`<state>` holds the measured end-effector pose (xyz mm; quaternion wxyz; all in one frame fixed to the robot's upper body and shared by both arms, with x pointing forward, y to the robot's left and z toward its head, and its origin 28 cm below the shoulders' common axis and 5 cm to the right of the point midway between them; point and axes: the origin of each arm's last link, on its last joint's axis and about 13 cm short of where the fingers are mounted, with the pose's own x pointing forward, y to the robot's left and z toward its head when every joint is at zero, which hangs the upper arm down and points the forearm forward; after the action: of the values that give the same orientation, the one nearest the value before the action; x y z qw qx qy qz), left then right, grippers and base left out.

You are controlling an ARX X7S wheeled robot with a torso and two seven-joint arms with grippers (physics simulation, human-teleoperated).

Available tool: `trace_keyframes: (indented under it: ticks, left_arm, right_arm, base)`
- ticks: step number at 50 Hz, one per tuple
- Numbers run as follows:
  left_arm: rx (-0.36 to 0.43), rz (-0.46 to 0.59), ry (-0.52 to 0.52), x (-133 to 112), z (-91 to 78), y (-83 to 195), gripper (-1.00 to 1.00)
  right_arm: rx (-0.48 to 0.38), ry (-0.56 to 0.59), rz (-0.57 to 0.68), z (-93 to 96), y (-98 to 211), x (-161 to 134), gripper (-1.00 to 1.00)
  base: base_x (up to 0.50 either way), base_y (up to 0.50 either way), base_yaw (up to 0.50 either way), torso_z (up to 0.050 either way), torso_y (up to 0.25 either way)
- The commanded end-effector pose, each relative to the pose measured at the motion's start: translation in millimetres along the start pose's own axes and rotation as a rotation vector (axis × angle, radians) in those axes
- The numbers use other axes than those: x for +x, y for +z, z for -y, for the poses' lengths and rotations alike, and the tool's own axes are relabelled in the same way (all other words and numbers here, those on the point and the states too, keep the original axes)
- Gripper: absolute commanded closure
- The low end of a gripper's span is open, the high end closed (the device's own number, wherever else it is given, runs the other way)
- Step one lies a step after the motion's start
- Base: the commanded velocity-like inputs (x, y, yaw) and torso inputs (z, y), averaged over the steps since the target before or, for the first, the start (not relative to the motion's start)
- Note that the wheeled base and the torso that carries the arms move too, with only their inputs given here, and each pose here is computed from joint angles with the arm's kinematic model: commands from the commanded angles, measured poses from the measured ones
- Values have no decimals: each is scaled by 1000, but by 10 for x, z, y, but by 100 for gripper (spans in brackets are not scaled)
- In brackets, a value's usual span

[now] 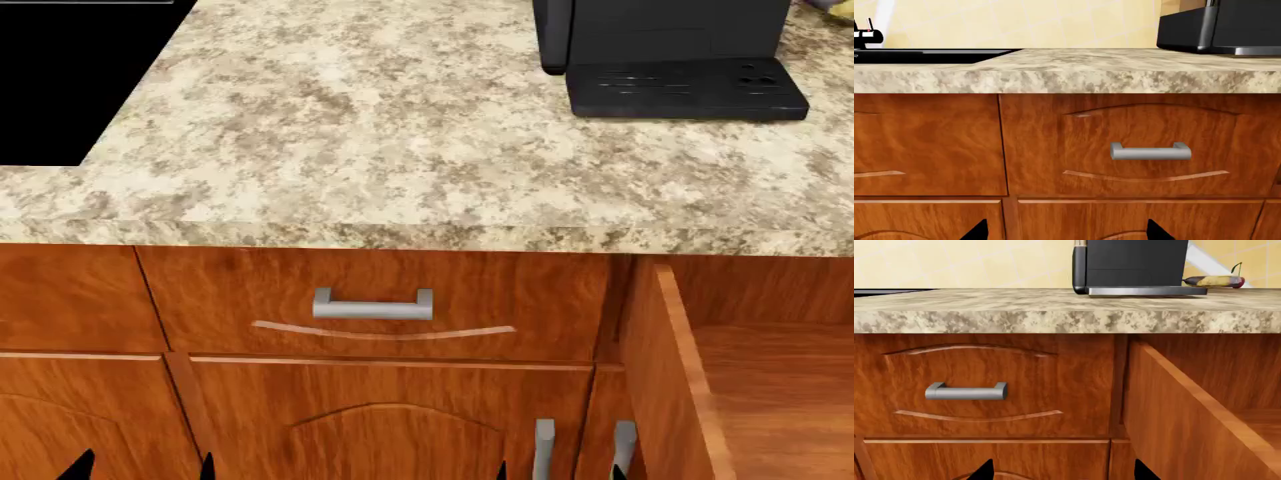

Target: Close the right drawer.

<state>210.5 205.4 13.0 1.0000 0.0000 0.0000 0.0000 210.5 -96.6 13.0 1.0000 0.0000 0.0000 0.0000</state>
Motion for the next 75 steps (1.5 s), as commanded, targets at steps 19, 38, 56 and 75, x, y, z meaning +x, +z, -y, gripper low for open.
trace_keyframes:
  ticks: [19, 38, 56, 75]
  left_arm:
    - [9, -4, -6, 2, -2, -4, -100]
    - [5, -11, -17, 3, 16, -10, -100]
    - [-5, -4, -17, -5, -9, -1, -100]
    - [-2, -14, -28, 0, 7, -6, -100]
  right_arm:
    - [-48, 3, -5, 5, -2, -10, -100]
    - [-57, 4, 3, 8, -13, -6, -100]
    - [-72, 4, -7, 9, -27, -3, -100]
    - [-87, -6, -17, 10, -33, -2, -100]
  base:
    - [0, 0, 0, 0, 0]
    - [0, 209, 0, 0, 0]
    - [0, 210, 0, 0, 0]
    - [0, 124, 0, 0, 0]
